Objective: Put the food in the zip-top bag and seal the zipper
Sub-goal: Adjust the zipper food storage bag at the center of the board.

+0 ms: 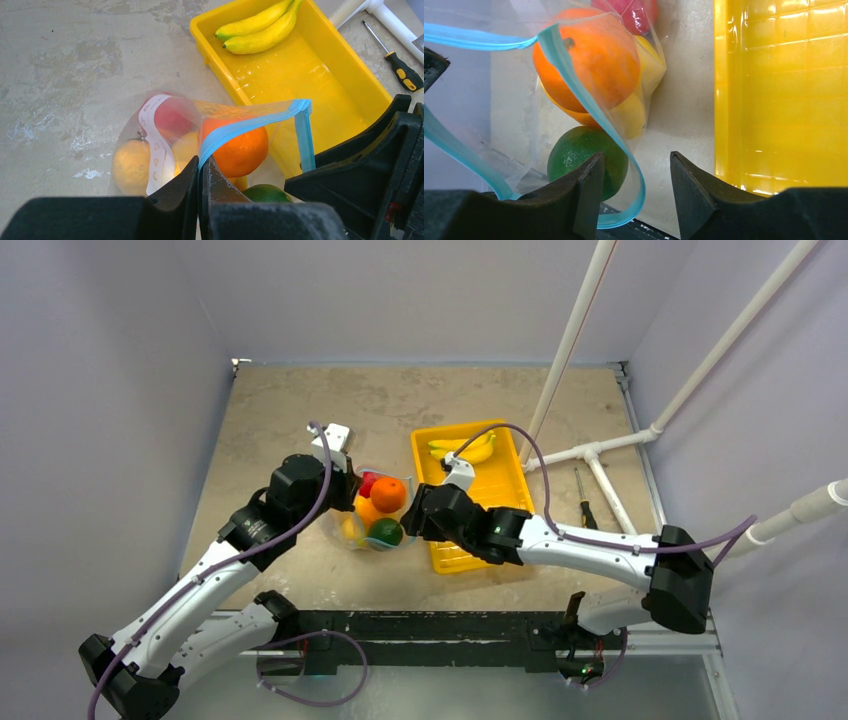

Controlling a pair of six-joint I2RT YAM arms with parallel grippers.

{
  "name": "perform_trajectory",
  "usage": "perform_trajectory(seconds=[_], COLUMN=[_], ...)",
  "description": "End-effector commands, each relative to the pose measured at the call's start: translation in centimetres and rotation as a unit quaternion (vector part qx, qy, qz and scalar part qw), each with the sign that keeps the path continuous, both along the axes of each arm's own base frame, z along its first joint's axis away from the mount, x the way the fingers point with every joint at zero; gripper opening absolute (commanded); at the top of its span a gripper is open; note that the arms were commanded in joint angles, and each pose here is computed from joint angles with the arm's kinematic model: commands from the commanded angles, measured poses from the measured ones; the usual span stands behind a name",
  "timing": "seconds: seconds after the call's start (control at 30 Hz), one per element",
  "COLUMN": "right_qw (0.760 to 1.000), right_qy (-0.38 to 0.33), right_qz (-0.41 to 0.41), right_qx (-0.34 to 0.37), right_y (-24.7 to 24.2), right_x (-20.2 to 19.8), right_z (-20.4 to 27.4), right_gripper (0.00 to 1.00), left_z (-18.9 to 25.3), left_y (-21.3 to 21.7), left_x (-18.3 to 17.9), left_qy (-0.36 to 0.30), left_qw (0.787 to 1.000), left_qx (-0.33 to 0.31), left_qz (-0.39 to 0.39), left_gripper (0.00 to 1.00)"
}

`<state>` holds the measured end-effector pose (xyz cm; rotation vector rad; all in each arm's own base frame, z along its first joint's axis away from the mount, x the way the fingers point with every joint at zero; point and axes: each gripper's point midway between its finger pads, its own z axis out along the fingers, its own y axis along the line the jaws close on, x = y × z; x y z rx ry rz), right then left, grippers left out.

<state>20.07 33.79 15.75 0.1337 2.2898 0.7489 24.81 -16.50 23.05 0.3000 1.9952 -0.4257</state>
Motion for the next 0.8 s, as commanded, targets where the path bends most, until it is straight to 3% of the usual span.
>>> perform_trajectory(seconds=[0.0,0.4,0.47,0.57,0.77], right_qw=[0.999,0.999,0.999,0.999,0.996], right_qy=[-0.024,-0.027,-0.027,-0.030,-0.066], right_qz=[-0.021,-0.010,-0.010,-0.013,-0.024], right_qx=[0.025,0.026,0.026,0.029,0.054], right_y=[0.3,1.9,1.9,1.8,1.1], right_x=[1.6,3.0,3.1,3.1,3.6], right_z=[1.1,0.0,0.0,0.6,4.8], right_gripper=[0.51,0.37,0.26,0.00,0.00], left_z=[1.5,1.5,1.5,1.6,2.6], left_y=[-0.4,-0.3,-0.3,-0.3,0.5], left_x=[0.3,0.4,0.3,0.3,0.3], left_qy=[-0.021,-0.021,-0.021,-0.022,-0.039], left_qw=[1.000,1.000,1.000,1.000,0.999], left_qx=[-0.010,-0.010,-0.010,-0.010,-0.015], left_qz=[-0.004,-0.004,-0.004,-0.003,0.014], left_gripper=[0.00,0.00,0.00,0.00,0.00])
